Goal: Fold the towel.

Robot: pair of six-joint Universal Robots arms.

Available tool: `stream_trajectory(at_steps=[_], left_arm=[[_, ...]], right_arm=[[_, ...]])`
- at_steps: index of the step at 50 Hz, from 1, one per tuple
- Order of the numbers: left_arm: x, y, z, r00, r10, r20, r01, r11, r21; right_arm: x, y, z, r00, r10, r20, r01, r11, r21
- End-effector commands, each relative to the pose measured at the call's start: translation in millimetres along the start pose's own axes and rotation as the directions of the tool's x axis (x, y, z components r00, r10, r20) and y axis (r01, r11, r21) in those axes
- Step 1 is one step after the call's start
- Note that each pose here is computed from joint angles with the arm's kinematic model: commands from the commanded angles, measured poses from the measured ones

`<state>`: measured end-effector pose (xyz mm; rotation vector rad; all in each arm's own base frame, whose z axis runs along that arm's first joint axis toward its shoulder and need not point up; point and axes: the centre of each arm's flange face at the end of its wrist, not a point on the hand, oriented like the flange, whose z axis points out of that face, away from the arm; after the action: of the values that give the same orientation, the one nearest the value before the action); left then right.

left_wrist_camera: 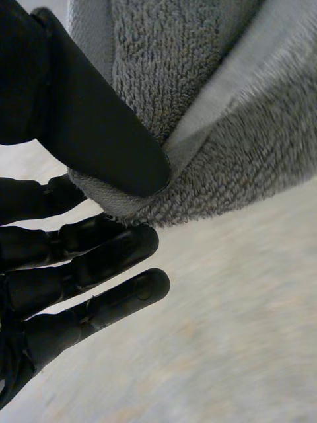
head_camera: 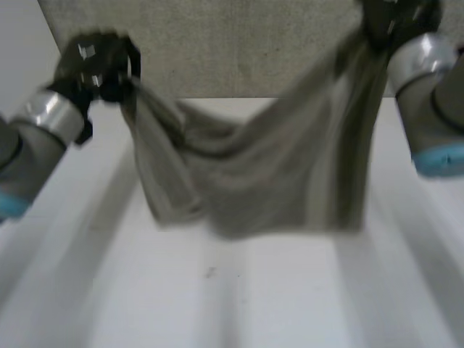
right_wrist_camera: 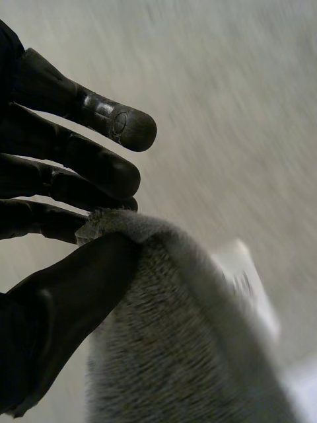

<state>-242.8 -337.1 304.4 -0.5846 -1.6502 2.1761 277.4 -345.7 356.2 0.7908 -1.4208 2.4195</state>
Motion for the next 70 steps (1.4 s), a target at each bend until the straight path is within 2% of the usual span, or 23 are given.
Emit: stream_trajectory(at_steps=[1, 3, 9, 11, 12, 14, 15, 17, 18, 19, 23, 26, 30, 36, 42, 44, 50, 53, 55, 58, 60, 63, 70], left_arm=[[-38, -79, 46, 0.960, -0.276, 0.038, 0.253, 0.922, 0.294], [-43, -81, 47, 0.942, -0.336, 0.021, 0.314, 0.898, 0.308], [-42, -63, 44, 0.933, -0.358, 0.036, 0.337, 0.904, 0.262], [-45, -33, 36, 0.922, -0.378, 0.081, 0.358, 0.915, 0.187], [-45, -33, 36, 0.922, -0.378, 0.081, 0.358, 0.915, 0.187], [-49, 5, 24, 0.909, -0.396, 0.131, 0.387, 0.917, 0.093], [-49, 5, 24, 0.909, -0.396, 0.131, 0.387, 0.917, 0.093], [-45, 46, 12, 0.899, -0.410, 0.152, 0.418, 0.908, -0.020], [-45, 46, 12, 0.899, -0.410, 0.153, 0.418, 0.908, -0.021], [-42, 66, 5, 0.901, -0.407, 0.152, 0.421, 0.903, -0.081], [-39, 105, -11, 0.918, -0.368, 0.149, 0.393, 0.897, -0.202], [-32, 144, -35, 0.953, -0.286, 0.102, 0.303, 0.887, -0.347], [-31, 163, -56, 0.974, -0.210, 0.083, 0.225, 0.874, -0.430], [-24, 161, -74, 0.994, -0.104, 0.032, 0.107, 0.876, -0.470], [-12, 152, -89, 0.999, -0.013, -0.033, -0.004, 0.887, -0.462], [-3, 147, -93, 0.994, 0.052, -0.091, -0.086, 0.905, -0.416], [16, 145, -105, 0.977, 0.118, -0.180, -0.176, 0.919, -0.353], [28, 146, -112, 0.956, 0.170, -0.238, -0.239, 0.923, -0.303], [37, 149, -119, 0.928, 0.245, -0.279, -0.317, 0.914, -0.254], [40, 150, -122, 0.912, 0.286, -0.295, -0.359, 0.904, -0.231], [44, 153, -125, 0.879, 0.353, -0.319, -0.428, 0.879, -0.208], [46, 155, -126, 0.859, 0.389, -0.332, -0.467, 0.861, -0.200], [53, 159, -129, 0.858, 0.368, -0.357, -0.461, 0.860, -0.220]], right_arm=[[43, -48, 23, 0.977, 0.139, -0.163, -0.104, 0.972, 0.210], [43, -49, 18, 0.979, 0.150, -0.137, -0.124, 0.975, 0.187], [28, -21, 5, 0.991, 0.130, -0.043, -0.128, 0.991, 0.046], [15, 7, -7, 0.991, 0.127, 0.038, -0.125, 0.990, -0.063], [15, 7, -7, 0.991, 0.128, 0.038, -0.125, 0.990, -0.064], [-1, 38, -23, 0.983, 0.137, 0.121, -0.116, 0.979, -0.165], [-1, 38, -24, 0.983, 0.137, 0.121, -0.116, 0.979, -0.165], [-11, 52, -34, 0.976, 0.149, 0.161, -0.114, 0.971, -0.212], [-21, 64, -46, 0.966, 0.165, 0.198, -0.111, 0.960, -0.257], [-31, 78, -58, 0.955, 0.176, 0.238, -0.100, 0.949, -0.300], [-47, 100, -80, 0.929, 0.211, 0.302, -0.092, 0.927, -0.364], [-59, 125, -106, 0.905, 0.235, 0.355, -0.067, 0.902, -0.428], [-56, 144, -124, 0.907, 0.224, 0.357, -0.029, 0.878, -0.477], [-53, 151, -138, 0.900, 0.235, 0.367, -0.017, 0.860, -0.509], [-52, 152, -143, 0.891, 0.250, 0.378, -0.025, 0.860, -0.510], [-52, 153, -143, 0.891, 0.252, 0.378, -0.028, 0.861, -0.508], [-53, 152, -144, 0.890, 0.253, 0.380, -0.028, 0.861, -0.507], [-54, 153, -145, 0.889, 0.254, 0.380, -0.028, 0.860, -0.509], [-54, 153, -146, 0.889, 0.256, 0.381, -0.028, 0.859, -0.512], [-54, 153, -146, 0.888, 0.258, 0.381, -0.029, 0.858, -0.513], [-54, 153, -147, 0.888, 0.256, 0.381, -0.027, 0.858, -0.513], [-55, 153, -147, 0.887, 0.257, 0.383, -0.027, 0.858, -0.513], [-55, 153, -148, 0.888, 0.254, 0.384, -0.025, 0.859, -0.511]])
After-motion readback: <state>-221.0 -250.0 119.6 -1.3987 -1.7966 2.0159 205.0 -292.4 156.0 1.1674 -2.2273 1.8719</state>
